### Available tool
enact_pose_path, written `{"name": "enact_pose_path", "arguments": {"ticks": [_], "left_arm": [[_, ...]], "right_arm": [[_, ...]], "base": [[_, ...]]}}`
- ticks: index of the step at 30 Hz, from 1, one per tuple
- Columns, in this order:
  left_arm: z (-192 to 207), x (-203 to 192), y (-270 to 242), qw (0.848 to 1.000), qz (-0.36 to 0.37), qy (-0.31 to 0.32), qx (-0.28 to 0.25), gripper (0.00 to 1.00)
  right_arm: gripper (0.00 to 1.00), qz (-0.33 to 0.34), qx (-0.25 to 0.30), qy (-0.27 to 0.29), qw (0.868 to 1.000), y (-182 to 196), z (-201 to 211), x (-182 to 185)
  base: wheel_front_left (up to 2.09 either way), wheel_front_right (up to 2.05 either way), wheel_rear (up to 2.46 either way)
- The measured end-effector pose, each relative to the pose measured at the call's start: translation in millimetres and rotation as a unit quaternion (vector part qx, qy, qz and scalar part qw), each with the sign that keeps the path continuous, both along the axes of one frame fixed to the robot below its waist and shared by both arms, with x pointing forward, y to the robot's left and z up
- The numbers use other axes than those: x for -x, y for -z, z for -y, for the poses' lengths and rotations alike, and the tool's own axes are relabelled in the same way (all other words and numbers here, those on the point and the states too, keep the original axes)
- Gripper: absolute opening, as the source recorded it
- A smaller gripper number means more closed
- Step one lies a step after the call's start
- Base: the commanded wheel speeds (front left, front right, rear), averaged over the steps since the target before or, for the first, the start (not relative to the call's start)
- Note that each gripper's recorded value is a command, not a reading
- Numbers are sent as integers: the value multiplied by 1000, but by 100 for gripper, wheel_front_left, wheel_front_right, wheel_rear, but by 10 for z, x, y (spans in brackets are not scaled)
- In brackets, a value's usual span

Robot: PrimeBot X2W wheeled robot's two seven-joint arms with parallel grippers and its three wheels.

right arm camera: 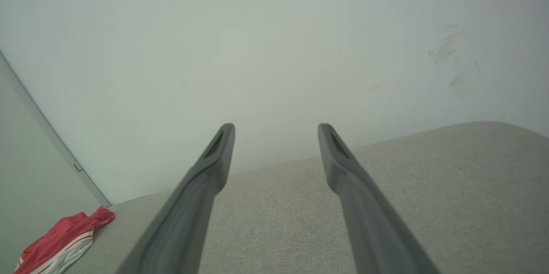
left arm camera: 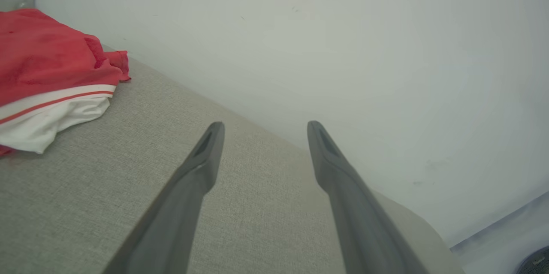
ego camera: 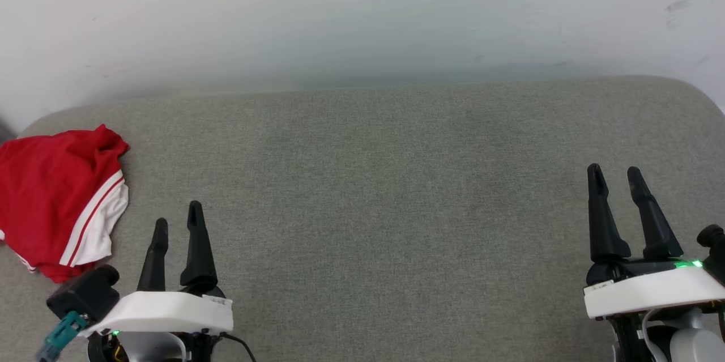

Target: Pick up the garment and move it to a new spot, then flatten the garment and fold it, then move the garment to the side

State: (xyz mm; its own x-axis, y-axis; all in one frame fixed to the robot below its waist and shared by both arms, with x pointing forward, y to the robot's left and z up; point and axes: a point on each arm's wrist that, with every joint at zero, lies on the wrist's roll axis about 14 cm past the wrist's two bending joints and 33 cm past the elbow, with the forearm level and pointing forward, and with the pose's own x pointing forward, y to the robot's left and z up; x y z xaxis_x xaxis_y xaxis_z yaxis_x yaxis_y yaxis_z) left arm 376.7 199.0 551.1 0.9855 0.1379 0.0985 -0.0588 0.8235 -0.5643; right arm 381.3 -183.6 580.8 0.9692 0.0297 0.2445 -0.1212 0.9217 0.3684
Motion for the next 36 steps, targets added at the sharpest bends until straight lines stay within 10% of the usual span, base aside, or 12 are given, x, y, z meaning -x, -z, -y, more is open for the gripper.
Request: {"name": "enact_pose_path", "arguments": {"ticks": [13,36], "left_arm": [[241,23,-3,989,-12,7,-144,100],[686,64,32,970,17,75,-231,100]], "right_arm": [[100,29,103,2,994,-119,-134,13],[100,44,220,6,974,-84,-250,22]], "base": [[0,0,0],[0,0,0]]}}
